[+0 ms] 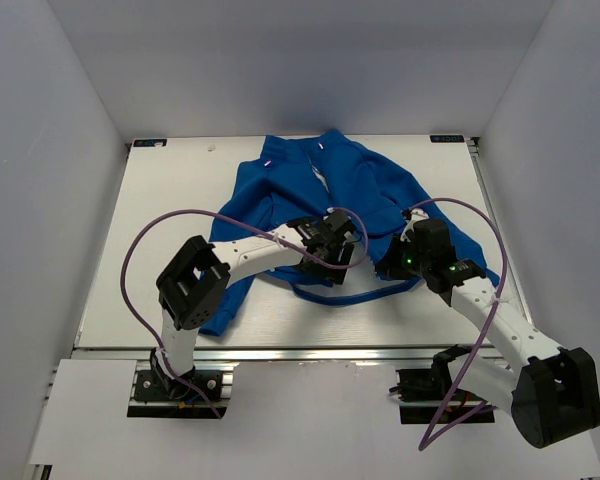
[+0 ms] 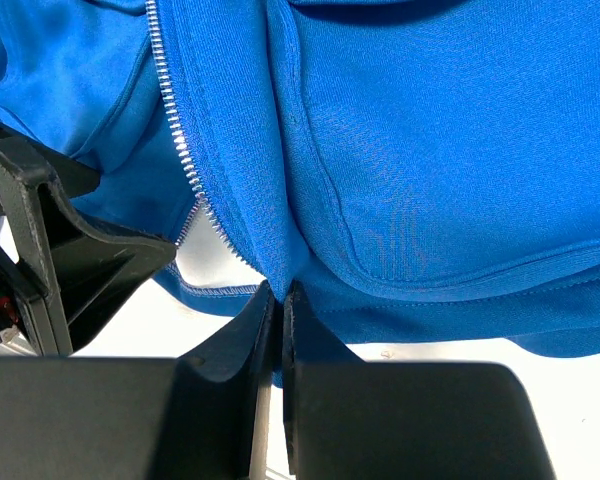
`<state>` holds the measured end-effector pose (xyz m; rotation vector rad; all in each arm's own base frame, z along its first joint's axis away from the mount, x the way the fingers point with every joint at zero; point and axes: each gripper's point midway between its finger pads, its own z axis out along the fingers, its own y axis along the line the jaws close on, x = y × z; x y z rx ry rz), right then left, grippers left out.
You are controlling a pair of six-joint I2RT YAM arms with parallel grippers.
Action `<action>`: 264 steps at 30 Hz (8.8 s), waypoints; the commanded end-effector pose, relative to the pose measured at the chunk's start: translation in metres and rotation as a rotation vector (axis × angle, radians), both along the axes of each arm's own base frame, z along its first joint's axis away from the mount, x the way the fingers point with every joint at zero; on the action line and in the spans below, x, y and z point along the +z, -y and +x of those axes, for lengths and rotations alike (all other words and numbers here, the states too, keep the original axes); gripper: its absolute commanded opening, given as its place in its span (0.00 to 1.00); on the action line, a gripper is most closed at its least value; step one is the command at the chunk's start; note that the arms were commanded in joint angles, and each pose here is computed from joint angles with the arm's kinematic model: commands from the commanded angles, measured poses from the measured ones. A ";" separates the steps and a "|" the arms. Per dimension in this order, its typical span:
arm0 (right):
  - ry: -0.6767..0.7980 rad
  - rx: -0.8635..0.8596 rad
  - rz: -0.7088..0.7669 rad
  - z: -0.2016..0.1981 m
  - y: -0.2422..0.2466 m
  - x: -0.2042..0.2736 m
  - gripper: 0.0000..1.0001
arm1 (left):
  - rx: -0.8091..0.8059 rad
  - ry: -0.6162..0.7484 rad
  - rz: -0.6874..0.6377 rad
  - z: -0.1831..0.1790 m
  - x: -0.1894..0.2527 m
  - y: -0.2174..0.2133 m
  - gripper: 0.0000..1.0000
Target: Zip up the jacket
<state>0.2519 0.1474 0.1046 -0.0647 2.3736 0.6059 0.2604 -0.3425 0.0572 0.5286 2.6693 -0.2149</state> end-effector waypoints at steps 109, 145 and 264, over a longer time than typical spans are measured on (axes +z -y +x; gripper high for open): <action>0.784 0.520 0.849 0.052 -0.081 0.256 0.00 | 0.209 0.828 -1.155 0.055 0.309 0.001 0.00; 0.747 0.534 0.894 0.056 -0.104 0.260 0.00 | 0.288 0.891 -1.291 0.048 0.318 -0.022 0.00; 0.760 0.530 0.966 0.048 -0.110 0.293 0.00 | 0.114 0.770 -1.216 0.031 0.282 0.004 0.00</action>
